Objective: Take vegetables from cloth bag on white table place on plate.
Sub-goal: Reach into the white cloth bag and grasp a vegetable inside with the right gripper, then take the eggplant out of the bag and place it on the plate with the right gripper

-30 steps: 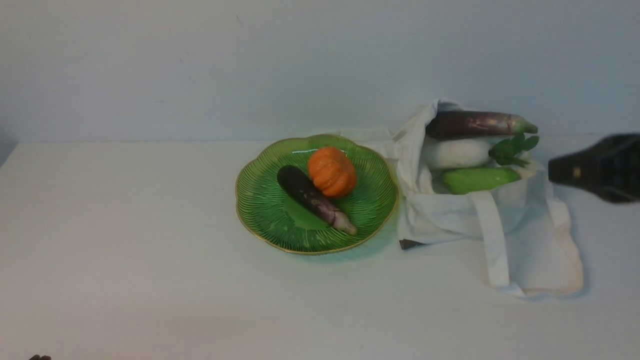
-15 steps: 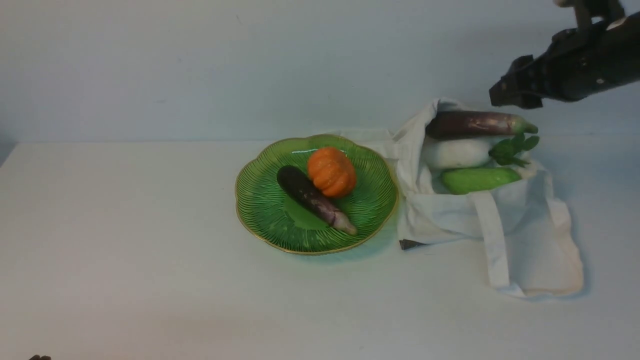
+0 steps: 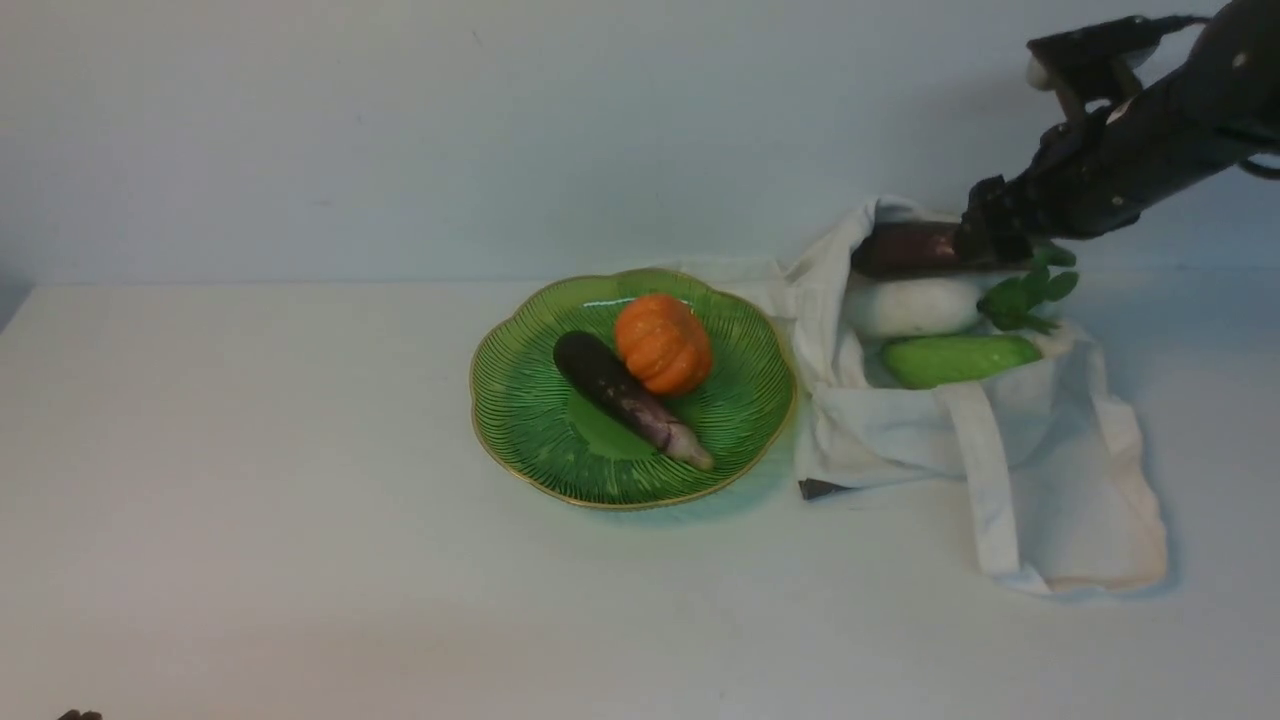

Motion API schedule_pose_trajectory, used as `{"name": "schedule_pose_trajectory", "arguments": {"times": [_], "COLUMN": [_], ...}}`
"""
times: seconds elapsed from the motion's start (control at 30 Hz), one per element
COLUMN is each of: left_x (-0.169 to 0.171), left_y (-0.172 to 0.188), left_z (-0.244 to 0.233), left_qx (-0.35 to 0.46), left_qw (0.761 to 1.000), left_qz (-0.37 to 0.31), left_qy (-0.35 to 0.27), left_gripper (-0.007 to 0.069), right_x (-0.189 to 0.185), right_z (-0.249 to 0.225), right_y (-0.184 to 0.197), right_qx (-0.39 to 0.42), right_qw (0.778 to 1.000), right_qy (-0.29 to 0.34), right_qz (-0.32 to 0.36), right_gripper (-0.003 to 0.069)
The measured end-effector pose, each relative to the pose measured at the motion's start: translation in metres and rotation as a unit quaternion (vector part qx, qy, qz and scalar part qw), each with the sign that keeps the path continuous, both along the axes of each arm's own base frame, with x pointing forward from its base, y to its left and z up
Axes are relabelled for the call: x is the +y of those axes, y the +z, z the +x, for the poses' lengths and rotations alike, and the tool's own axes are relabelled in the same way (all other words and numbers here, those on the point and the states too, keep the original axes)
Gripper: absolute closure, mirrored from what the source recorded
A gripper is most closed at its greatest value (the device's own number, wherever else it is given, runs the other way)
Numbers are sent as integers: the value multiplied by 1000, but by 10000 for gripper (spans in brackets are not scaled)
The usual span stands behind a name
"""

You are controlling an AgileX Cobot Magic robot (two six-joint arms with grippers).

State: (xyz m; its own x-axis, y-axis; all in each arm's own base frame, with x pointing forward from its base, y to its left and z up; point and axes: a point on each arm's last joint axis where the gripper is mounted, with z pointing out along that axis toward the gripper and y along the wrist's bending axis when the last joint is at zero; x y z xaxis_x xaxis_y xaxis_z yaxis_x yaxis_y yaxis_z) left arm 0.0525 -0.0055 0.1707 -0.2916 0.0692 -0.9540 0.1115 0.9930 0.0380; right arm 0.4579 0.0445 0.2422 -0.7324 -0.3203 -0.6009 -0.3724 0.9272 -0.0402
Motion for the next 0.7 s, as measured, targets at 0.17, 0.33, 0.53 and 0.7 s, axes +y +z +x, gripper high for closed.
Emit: {"name": "schedule_pose_trajectory", "arguments": {"times": [0.17, 0.33, 0.53, 0.7], "left_x": [0, 0, 0, 0], "left_y": [0, 0, 0, 0], "left_z": [0, 0, 0, 0], "left_qx": [0, 0, 0, 0], "left_qw": [1000, 1000, 1000, 1000], "left_qz": [0, 0, 0, 0], "left_qy": [0, 0, 0, 0], "left_gripper": [630, 630, 630, 630], "right_x": [0, -1, -7, -11], "right_z": [-1, -2, -19, -44], "right_y": [-5, 12, 71, 128], "right_qx": [16, 27, 59, 14], "right_qw": [1000, 999, 994, 999], "right_qy": [7, 28, 54, -21], "right_qz": [-5, -23, -72, -44], "right_gripper": [223, 405, 405, 405]}}
